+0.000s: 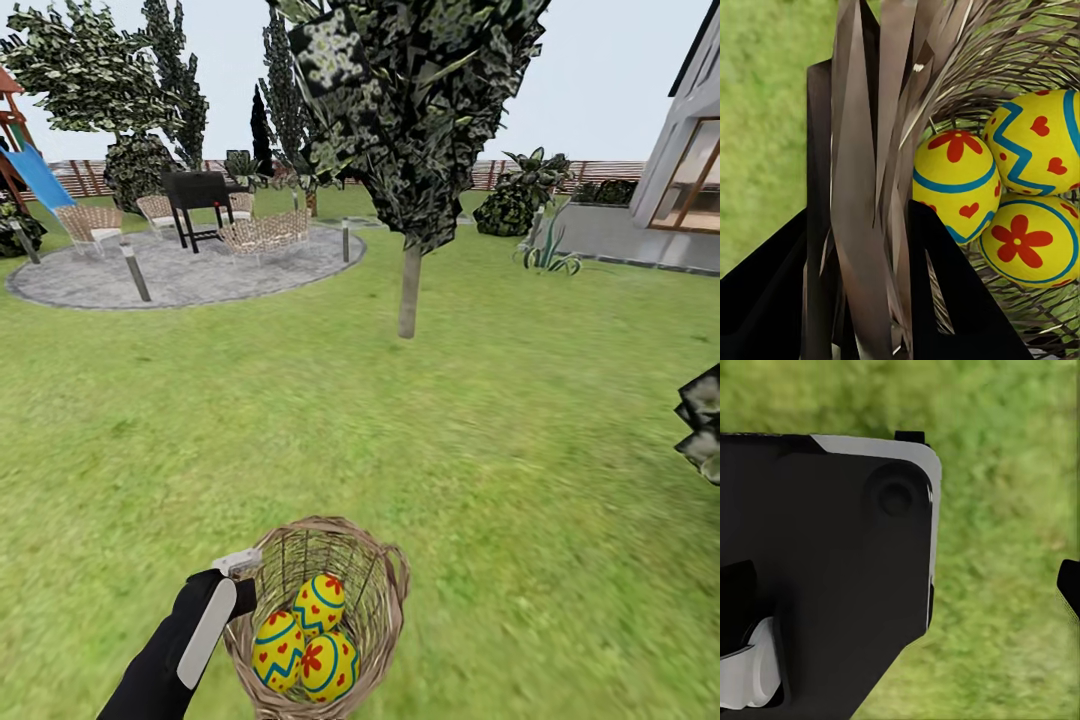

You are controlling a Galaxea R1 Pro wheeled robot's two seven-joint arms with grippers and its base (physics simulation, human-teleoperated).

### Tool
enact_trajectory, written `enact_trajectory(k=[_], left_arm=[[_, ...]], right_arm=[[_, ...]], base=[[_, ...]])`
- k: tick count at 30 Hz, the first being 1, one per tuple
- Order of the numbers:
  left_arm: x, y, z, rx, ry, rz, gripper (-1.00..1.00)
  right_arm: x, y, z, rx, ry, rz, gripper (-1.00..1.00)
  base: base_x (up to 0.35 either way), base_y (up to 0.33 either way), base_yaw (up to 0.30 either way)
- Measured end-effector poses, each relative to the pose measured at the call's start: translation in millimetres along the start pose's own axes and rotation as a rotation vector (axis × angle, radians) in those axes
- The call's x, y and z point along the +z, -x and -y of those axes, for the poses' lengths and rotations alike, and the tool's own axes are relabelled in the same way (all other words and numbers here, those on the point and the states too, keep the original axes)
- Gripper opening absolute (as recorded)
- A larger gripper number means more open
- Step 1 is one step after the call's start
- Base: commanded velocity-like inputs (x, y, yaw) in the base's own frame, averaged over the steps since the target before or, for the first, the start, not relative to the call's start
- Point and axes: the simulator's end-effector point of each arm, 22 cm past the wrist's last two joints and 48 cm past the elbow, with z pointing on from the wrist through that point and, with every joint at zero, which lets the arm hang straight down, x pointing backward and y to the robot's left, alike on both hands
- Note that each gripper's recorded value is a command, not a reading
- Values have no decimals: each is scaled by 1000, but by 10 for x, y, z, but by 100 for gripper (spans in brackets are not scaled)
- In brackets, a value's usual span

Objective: Take the three Easter eggs out of the wicker basket on the lawn in the garden, then place them on the lawn next to a single tree (choose any tree) so that all three eggs are next to the same tree and none are left in the basket.

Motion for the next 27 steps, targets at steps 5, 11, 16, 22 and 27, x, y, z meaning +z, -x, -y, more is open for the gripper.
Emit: enact_trajectory(k=[5, 11, 16, 22, 27], left_arm=[[0, 0, 2, 0, -1, 0, -100], [0, 1, 3, -1, -1, 0, -100], [0, 0, 2, 0, -1, 0, -100], [0, 0, 1, 1, 0, 0, -100], [0, 0, 1, 1, 0, 0, -100]], right_arm=[[0, 0, 0, 0, 0, 0, 100], [0, 0, 2, 0, 0, 0, 100], [-1, 1, 20, 3, -3, 1, 100], [0, -7, 0, 2, 0, -1, 100], [0, -7, -1, 0, 0, -2, 100]], base=[[331, 0, 0], [331, 0, 0], [331, 0, 0], [331, 0, 0], [331, 0, 0]])
